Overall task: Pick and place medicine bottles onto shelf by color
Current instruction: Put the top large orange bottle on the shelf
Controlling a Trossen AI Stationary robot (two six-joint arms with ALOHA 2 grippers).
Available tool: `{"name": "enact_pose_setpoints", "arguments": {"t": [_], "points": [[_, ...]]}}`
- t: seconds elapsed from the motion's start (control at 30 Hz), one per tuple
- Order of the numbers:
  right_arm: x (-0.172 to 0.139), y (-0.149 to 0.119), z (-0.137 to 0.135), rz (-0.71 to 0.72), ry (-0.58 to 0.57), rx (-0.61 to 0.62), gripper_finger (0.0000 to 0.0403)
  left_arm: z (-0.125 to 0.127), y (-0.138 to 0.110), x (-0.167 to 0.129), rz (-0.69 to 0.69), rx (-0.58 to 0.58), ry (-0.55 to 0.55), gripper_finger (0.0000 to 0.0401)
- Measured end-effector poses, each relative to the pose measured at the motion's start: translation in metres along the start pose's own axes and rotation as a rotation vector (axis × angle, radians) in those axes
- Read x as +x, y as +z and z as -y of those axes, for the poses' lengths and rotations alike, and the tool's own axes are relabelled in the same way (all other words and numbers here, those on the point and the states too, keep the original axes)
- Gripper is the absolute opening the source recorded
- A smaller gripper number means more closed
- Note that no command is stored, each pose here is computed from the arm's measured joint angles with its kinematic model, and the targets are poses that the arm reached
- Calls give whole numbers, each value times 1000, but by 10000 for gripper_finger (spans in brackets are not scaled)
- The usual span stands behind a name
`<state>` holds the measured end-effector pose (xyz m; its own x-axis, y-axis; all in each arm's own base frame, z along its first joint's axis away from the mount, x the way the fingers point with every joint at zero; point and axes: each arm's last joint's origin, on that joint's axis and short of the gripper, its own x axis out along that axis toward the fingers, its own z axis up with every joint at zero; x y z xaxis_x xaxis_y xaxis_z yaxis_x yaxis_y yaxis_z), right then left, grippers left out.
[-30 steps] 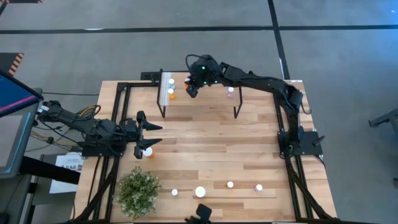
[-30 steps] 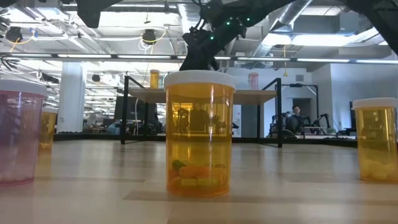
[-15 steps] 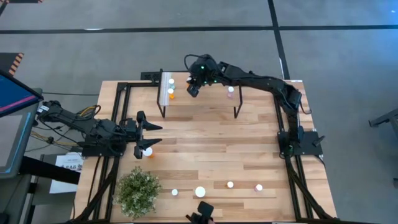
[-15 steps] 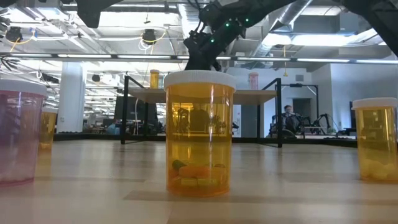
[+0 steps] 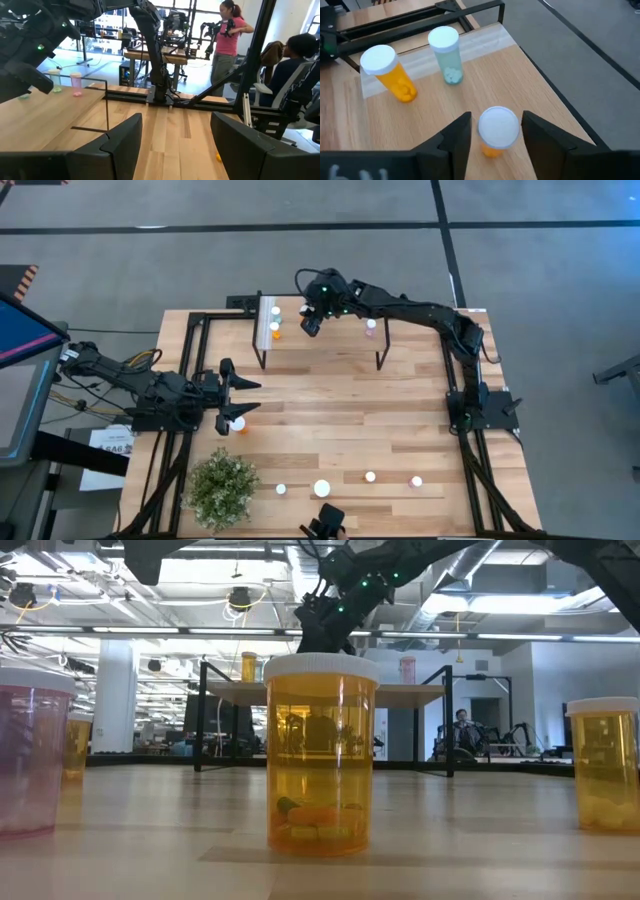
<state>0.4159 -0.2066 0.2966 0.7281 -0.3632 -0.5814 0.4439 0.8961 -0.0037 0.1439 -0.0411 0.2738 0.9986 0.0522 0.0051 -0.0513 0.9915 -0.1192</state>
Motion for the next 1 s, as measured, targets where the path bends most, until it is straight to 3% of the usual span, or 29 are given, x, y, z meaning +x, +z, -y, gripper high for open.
{"name": "enact_pose_setpoints", "arguments": {"t": [0.3,0.7,1.0], "points": [[0,-2,0,-16,0,3,241,0,0,0,0,0,0,224],[-11,3,0,-10,-1,5,243,0,0,0,-2,1,0,224],[-36,13,-1,16,-4,4,243,0,0,0,-4,2,0,224]]}}
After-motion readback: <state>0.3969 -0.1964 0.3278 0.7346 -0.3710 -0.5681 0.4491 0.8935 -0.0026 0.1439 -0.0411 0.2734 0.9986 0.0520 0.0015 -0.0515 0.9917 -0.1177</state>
